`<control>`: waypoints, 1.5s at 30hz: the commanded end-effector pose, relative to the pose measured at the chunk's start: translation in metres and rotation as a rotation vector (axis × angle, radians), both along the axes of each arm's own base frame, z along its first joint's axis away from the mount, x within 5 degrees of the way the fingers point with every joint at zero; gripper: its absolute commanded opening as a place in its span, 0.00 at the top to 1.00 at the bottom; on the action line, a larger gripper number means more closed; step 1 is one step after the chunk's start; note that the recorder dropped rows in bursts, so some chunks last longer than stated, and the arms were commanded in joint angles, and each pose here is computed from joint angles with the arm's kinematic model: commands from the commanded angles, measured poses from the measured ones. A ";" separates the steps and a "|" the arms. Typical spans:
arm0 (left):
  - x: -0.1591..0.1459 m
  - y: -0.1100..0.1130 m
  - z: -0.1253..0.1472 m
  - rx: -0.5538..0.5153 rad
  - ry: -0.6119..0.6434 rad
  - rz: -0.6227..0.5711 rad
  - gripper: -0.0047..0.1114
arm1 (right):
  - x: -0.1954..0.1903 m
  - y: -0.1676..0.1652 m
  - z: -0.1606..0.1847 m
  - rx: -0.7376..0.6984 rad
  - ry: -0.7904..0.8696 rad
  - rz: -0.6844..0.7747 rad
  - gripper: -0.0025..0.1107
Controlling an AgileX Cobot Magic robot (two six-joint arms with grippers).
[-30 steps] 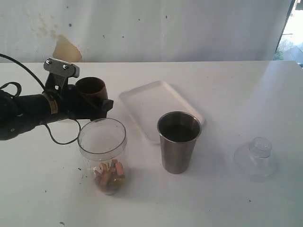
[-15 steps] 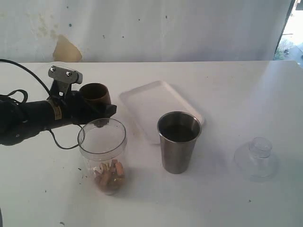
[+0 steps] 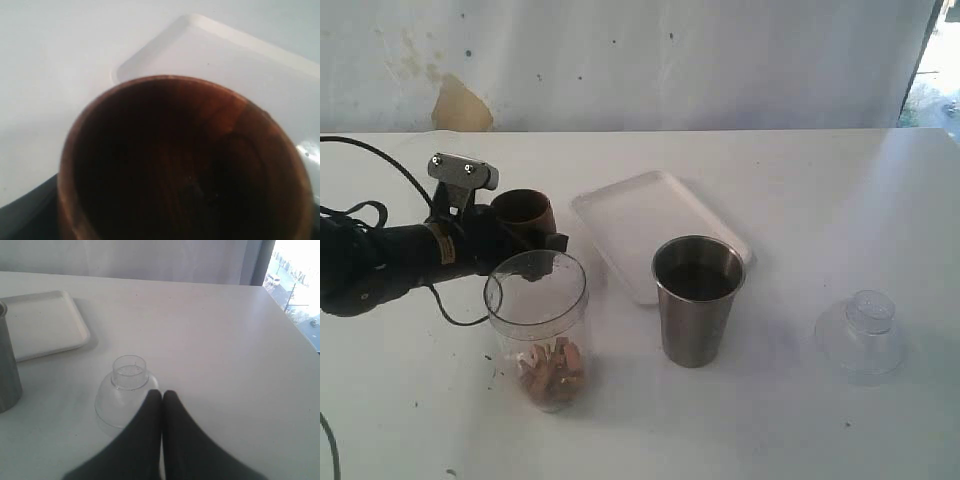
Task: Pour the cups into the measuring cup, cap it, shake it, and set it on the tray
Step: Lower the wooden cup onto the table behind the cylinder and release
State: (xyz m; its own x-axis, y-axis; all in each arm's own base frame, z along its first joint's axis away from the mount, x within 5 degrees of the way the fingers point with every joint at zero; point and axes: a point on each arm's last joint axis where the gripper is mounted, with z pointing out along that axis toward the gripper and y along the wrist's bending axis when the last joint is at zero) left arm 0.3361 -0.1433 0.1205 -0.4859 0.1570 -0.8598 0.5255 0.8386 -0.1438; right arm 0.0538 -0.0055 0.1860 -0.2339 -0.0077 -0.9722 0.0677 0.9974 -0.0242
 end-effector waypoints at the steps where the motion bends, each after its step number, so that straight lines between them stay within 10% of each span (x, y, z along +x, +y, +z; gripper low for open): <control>1: 0.002 -0.005 -0.007 -0.048 -0.016 -0.019 0.96 | 0.000 0.000 -0.001 0.001 -0.008 0.002 0.98; 11: 0.002 -0.009 -0.018 -0.062 -0.064 -0.066 0.94 | 0.000 0.000 -0.001 0.001 -0.008 0.002 0.98; 25: 0.002 -0.008 -0.021 -0.014 -0.076 -0.080 0.16 | 0.000 0.000 -0.001 0.001 -0.008 0.002 0.98; 45: -0.002 -0.010 0.036 -0.035 -0.211 -0.128 0.15 | 0.000 0.000 -0.001 0.001 -0.008 0.002 0.98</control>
State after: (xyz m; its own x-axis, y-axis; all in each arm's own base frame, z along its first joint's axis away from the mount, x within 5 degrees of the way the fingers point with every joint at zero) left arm 0.3354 -0.1516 0.1444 -0.3000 0.1829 -0.9362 0.6425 0.7642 -0.0566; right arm 0.0538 -0.0055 0.1860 -0.2339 -0.0077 -0.9722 0.0677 0.9974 -0.0242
